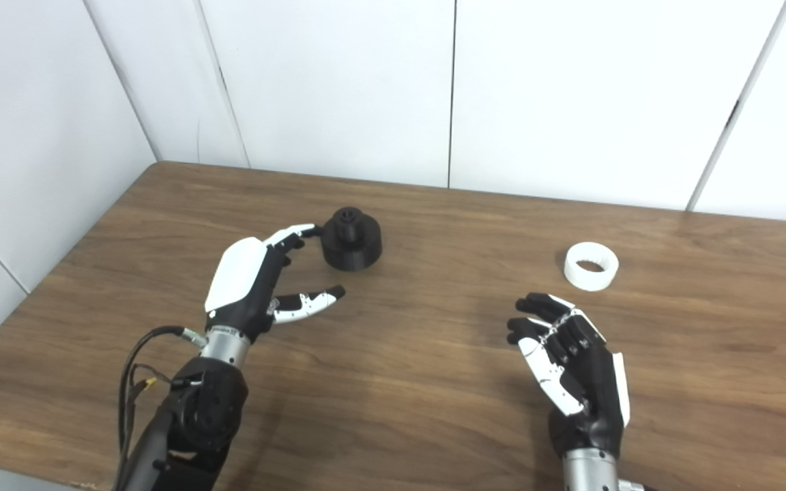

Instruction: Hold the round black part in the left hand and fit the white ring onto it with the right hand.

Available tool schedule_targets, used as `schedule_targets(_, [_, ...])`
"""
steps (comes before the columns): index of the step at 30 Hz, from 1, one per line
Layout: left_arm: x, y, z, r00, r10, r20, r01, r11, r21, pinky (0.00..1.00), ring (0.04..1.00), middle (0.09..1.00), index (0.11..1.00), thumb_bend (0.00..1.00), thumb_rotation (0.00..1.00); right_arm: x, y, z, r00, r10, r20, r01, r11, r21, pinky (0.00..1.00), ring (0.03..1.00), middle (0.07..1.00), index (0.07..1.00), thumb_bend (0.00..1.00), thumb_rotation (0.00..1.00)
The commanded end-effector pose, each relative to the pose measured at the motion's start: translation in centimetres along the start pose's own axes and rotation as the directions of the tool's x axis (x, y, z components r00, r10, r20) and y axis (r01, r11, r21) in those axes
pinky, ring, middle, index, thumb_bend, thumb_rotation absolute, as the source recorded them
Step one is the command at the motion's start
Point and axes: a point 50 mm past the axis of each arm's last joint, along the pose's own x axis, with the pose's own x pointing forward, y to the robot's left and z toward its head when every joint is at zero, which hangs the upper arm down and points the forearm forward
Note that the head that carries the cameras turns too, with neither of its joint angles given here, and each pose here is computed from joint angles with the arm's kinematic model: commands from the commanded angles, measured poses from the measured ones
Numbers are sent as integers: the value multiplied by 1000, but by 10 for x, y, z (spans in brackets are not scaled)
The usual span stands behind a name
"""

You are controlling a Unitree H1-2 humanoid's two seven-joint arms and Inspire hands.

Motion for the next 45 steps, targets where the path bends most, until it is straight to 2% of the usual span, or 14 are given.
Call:
schedule_targets(1, [20,19,8,994,87,59,-90,995,46,741,884,921,892,764,467,-5,-11,-10,1000,-5,-20,5,1000,-19,516,572,640,616,526,210])
schedule_targets(6, [35,21,4,997,68,48,-72,992,104,756,930,943,918,832,519,-6,-11,-10,1000,-6,-21,6,1000,-21,520,573,639,614,531,222])
schedule_targets(11, [50,19,-1,998,63,28,-66,988,139,758,933,949,914,870,501,-6,-11,-10,1000,-9,-21,9,1000,-21,517,571,637,617,533,224])
schedule_targets(14, [60,12,-9,998,56,13,-57,984,171,815,956,967,908,872,526,-6,-11,-10,1000,-11,-21,10,1000,-21,518,570,635,614,529,218])
schedule_targets(20, [75,-2,-20,1000,11,-26,-7,988,152,893,994,992,905,875,540,-6,-11,-10,1000,-12,-22,11,1000,-13,513,569,636,614,533,212])
schedule_targets(27, [92,-10,-26,999,-29,-41,35,988,148,921,1000,1000,905,918,569,-6,-11,-10,1000,-12,-20,12,1000,-14,512,569,635,612,542,214])
schedule_targets(35, [110,-19,-30,997,-61,-55,70,981,179,902,1000,1000,900,961,587,-6,-10,-10,1000,-15,-19,15,1000,-16,503,566,632,609,550,222])
schedule_targets(45, [119,-28,-31,995,-86,-59,95,977,189,885,1000,1000,894,971,585,-8,-11,-10,1000,-16,-16,16,1000,-17,512,571,641,616,559,237])
